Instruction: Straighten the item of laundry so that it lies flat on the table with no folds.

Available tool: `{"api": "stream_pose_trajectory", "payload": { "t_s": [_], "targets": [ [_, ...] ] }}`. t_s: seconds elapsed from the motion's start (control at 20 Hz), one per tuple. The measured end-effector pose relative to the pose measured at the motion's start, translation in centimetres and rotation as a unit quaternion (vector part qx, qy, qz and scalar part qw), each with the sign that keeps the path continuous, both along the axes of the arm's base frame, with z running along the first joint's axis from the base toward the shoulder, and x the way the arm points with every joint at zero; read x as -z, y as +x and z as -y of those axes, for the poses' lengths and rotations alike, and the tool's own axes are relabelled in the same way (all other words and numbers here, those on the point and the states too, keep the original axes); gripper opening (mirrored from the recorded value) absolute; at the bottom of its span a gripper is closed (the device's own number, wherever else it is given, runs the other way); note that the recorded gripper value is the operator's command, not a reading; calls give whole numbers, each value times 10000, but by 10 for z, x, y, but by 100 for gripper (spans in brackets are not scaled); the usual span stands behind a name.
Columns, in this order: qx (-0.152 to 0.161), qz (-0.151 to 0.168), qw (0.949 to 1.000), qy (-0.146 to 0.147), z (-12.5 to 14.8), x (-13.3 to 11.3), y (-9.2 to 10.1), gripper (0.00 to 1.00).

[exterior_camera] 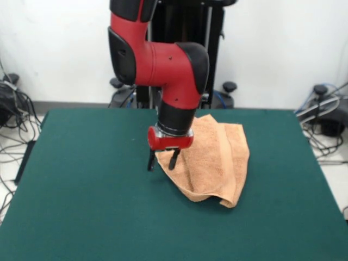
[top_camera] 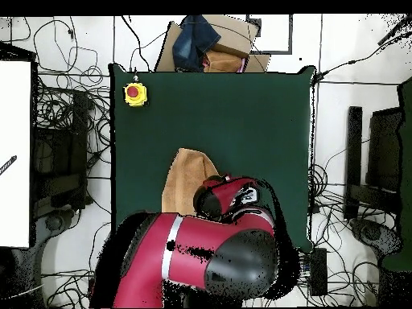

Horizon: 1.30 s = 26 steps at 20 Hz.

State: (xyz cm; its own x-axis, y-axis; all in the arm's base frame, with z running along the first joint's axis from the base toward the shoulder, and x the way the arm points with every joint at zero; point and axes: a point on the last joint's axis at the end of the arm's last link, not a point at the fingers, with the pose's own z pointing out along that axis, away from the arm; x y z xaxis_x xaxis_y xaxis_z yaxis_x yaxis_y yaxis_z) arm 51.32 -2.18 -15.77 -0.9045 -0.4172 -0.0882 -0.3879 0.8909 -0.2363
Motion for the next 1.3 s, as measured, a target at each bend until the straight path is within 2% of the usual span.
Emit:
{"api": "stream_pose_trajectory", "payload": {
  "t_s": [0.5, 1.3],
  "targets": [
    [-20, 15, 9999, -100, 12, 16, 4, 100],
    [-16, 27, 9999, -110, 14, 14, 6, 100]
  ]
}}
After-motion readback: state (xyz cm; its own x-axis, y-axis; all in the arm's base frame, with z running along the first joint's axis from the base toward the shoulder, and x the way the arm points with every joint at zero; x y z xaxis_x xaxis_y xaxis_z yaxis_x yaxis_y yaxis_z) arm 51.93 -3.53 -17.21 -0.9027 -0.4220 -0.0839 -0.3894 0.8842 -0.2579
